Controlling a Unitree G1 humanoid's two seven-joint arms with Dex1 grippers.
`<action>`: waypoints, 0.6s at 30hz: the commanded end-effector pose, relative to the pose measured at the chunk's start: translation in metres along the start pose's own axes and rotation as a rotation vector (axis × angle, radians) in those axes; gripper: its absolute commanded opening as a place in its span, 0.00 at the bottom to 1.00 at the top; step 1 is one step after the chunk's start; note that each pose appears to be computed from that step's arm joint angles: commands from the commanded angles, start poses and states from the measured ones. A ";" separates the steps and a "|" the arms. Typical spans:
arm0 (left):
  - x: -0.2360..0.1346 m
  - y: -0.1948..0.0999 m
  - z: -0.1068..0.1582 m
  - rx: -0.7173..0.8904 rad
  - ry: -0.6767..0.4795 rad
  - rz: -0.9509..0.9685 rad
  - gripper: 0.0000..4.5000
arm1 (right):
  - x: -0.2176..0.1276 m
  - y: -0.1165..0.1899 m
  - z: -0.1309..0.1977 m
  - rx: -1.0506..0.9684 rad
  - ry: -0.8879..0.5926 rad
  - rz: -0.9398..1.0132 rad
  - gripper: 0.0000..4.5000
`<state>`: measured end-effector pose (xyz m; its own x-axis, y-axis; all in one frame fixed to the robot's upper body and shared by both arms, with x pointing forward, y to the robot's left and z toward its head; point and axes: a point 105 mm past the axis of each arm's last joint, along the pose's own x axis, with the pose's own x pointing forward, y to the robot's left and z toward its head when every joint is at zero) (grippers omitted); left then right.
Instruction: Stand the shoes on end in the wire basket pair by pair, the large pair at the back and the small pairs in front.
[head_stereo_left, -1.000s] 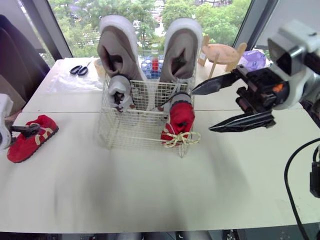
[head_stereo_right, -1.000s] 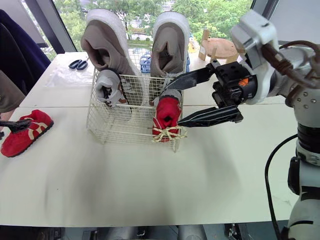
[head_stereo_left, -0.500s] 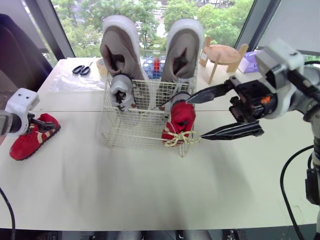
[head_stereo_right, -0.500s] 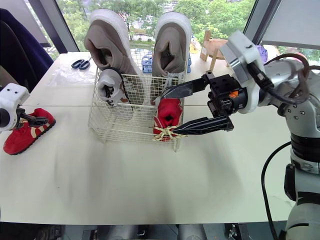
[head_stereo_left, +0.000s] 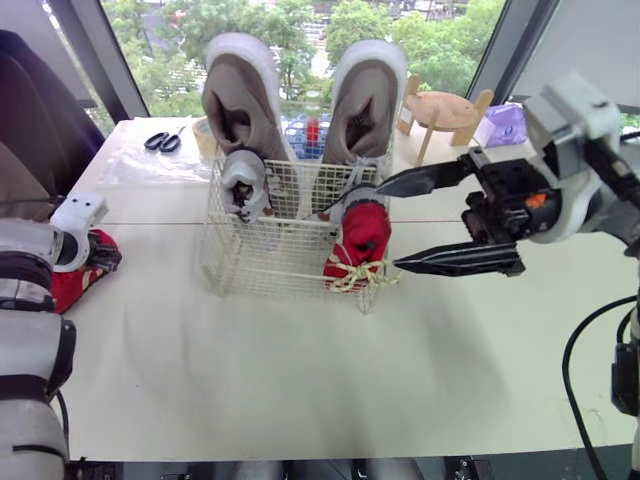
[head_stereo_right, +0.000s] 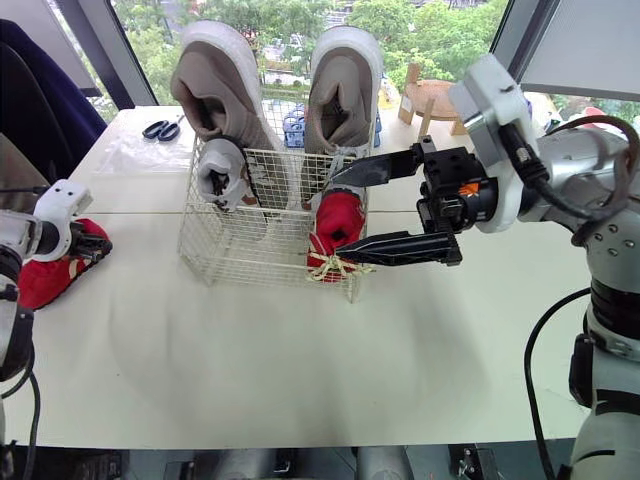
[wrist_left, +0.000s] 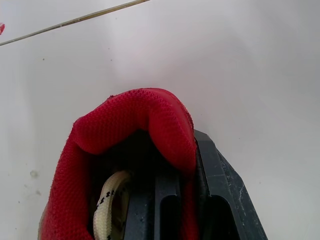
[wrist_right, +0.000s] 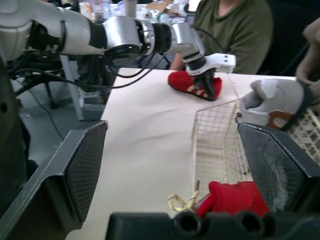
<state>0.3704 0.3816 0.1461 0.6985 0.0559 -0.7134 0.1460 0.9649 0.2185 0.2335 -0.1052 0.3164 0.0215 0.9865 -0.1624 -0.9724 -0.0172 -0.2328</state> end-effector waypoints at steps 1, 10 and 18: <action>-0.009 0.008 0.001 -0.008 0.013 0.021 0.01 | 0.000 0.003 0.009 -0.036 -0.029 0.005 1.00; -0.096 0.002 0.058 -0.237 -0.207 -0.005 0.01 | 0.000 -0.001 -0.001 -0.019 -0.027 0.016 1.00; -0.201 -0.053 0.049 -0.212 -0.775 0.022 0.01 | -0.010 -0.024 -0.004 -0.002 -0.065 -0.034 1.00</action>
<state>0.2845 0.3086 0.2654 0.9625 -0.0964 -0.2535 0.0850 0.9948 -0.0556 0.2586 -0.1139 0.3082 0.0362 0.9935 -0.1076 -0.9829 0.0159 -0.1836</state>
